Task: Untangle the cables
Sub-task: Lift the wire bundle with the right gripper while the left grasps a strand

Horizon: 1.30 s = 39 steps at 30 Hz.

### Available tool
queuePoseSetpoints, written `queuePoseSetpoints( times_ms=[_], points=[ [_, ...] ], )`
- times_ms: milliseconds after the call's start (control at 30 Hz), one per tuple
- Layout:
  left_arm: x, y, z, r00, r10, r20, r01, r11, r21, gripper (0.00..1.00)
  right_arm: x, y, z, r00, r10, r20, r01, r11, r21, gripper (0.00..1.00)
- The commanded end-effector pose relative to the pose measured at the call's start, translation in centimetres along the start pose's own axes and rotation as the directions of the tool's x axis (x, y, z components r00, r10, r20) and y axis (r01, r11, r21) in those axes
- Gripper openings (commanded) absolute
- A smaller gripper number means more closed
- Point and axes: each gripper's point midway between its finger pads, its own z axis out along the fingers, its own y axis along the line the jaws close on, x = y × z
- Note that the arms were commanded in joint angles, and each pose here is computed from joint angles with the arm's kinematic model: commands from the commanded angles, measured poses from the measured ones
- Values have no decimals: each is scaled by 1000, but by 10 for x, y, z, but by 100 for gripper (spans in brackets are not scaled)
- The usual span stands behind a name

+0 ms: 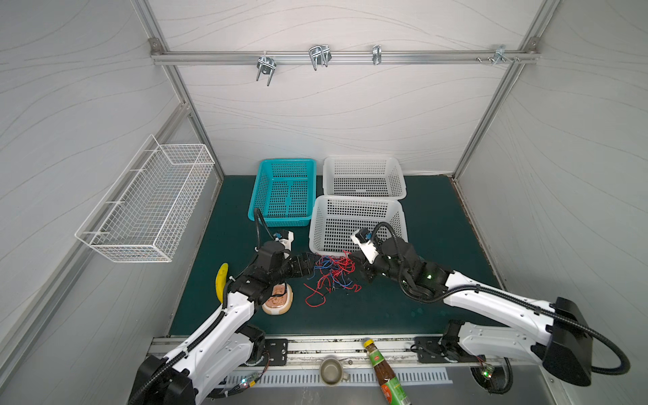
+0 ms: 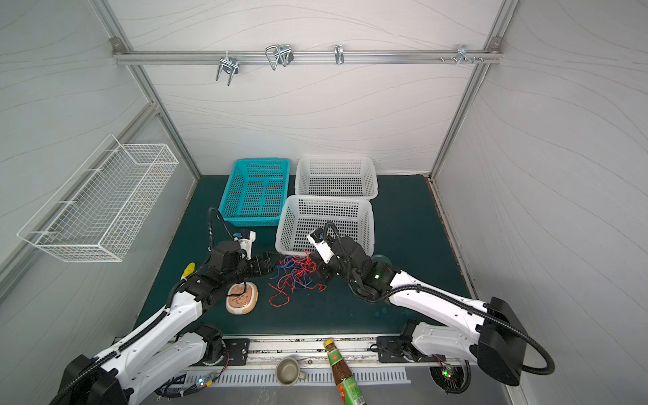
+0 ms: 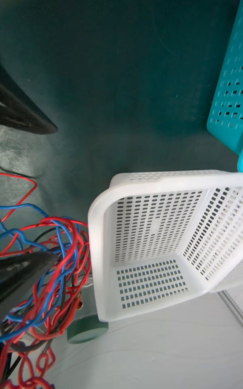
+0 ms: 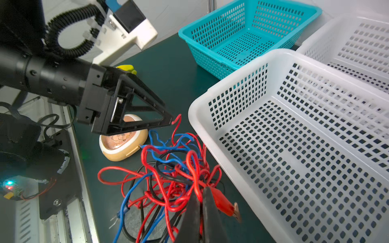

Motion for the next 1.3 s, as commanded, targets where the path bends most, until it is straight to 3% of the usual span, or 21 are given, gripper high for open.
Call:
queuePoseSetpoints(
  times_ms=[0, 433, 667, 900, 1267],
  points=[
    [-16, -21, -8, 997, 34, 75, -41, 995, 94, 88, -23, -1, -18, 995, 13, 94, -15, 1000, 17, 0],
    [-25, -38, -28, 983, 40, 179, -75, 979, 188, 86, -39, -15, -48, 986, 9, 165, -25, 995, 96, 0],
    [-17, -43, -26, 988, 45, 150, -79, 971, 226, 84, -52, -23, -51, 980, 37, 195, -66, 988, 142, 0],
    [-8, -71, -31, 991, 66, 114, -105, 916, 388, 78, -60, -25, -50, 978, 51, 200, -83, 984, 157, 0],
    [-9, -92, -38, 989, 90, 120, -134, 889, 438, 70, -62, -20, -43, 981, 63, 186, -87, 988, 127, 0]
  ],
)
